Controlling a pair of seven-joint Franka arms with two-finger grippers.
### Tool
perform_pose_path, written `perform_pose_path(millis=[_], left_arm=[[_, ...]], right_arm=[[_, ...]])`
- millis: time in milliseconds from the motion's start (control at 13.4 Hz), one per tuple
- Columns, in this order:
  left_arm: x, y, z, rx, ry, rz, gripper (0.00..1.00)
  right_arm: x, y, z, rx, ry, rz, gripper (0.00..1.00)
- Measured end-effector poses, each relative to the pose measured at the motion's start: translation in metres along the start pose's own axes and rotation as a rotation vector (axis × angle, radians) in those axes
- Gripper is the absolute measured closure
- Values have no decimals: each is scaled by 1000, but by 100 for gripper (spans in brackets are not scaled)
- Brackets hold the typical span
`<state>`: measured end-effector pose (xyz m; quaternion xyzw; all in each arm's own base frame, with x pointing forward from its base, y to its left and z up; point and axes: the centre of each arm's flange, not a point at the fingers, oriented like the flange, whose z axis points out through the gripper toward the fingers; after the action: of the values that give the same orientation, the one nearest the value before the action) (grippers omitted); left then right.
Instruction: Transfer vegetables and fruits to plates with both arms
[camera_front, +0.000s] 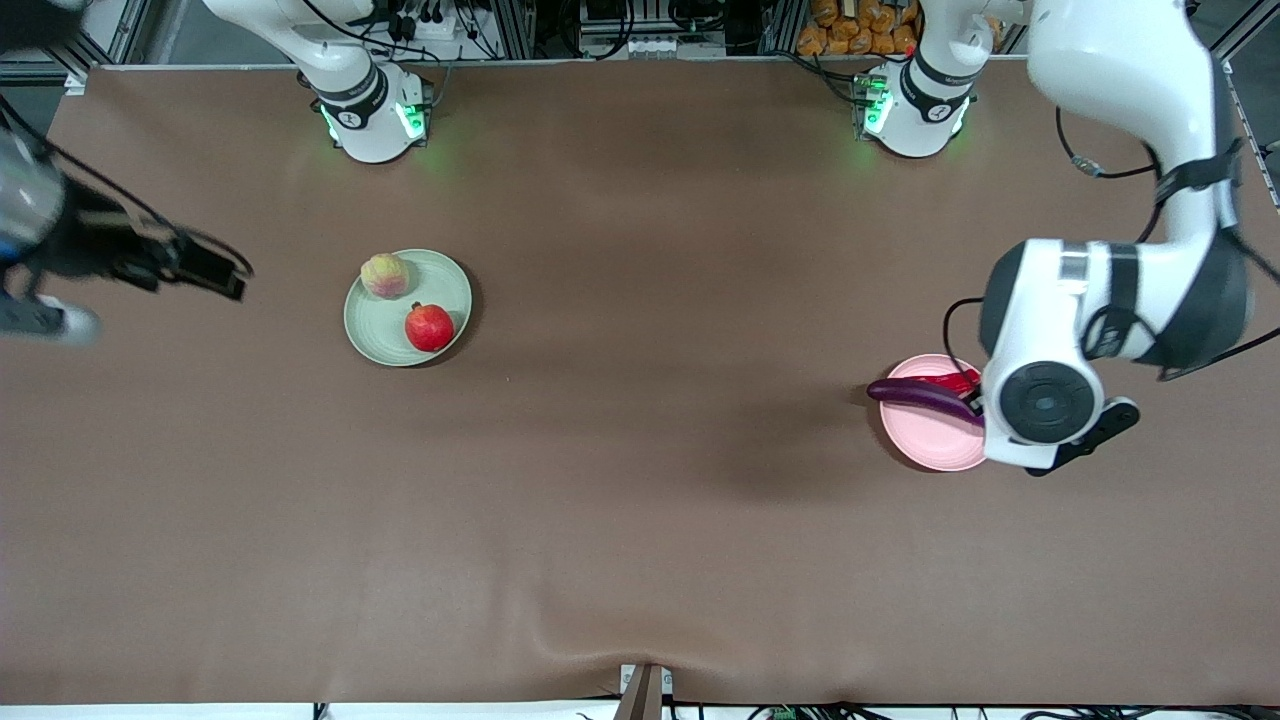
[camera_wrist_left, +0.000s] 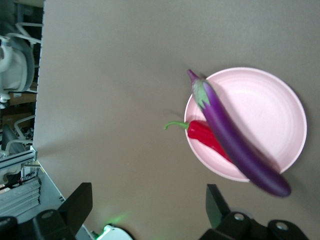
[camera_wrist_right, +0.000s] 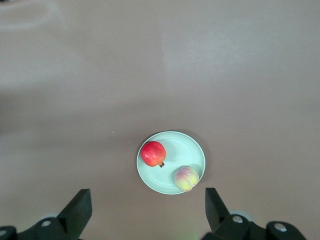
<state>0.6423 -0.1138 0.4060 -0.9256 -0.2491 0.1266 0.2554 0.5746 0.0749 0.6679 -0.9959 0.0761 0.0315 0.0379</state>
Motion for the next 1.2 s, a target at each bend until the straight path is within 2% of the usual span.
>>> perform_pose_path(millis=[149, 299, 448, 673, 897, 1196], left_arm=[[-2, -31, -4, -55, -34, 92, 0], [-11, -63, -4, -127, -39, 174, 0], [-33, -90, -9, -200, 0, 236, 0], [-63, -128, -34, -315, 73, 446, 0], [-62, -163, -52, -351, 123, 477, 0], [-74, -165, -91, -373, 195, 498, 0]], right_arm=[[-23, 13, -8, 9, 84, 22, 0], [-41, 24, 3, 9, 121, 39, 0], [-41, 34, 10, -8, 128, 50, 0], [-32, 41, 3, -52, 173, 57, 0], [-31, 57, -17, -48, 210, 86, 0], [-29, 71, -24, -46, 220, 108, 0]])
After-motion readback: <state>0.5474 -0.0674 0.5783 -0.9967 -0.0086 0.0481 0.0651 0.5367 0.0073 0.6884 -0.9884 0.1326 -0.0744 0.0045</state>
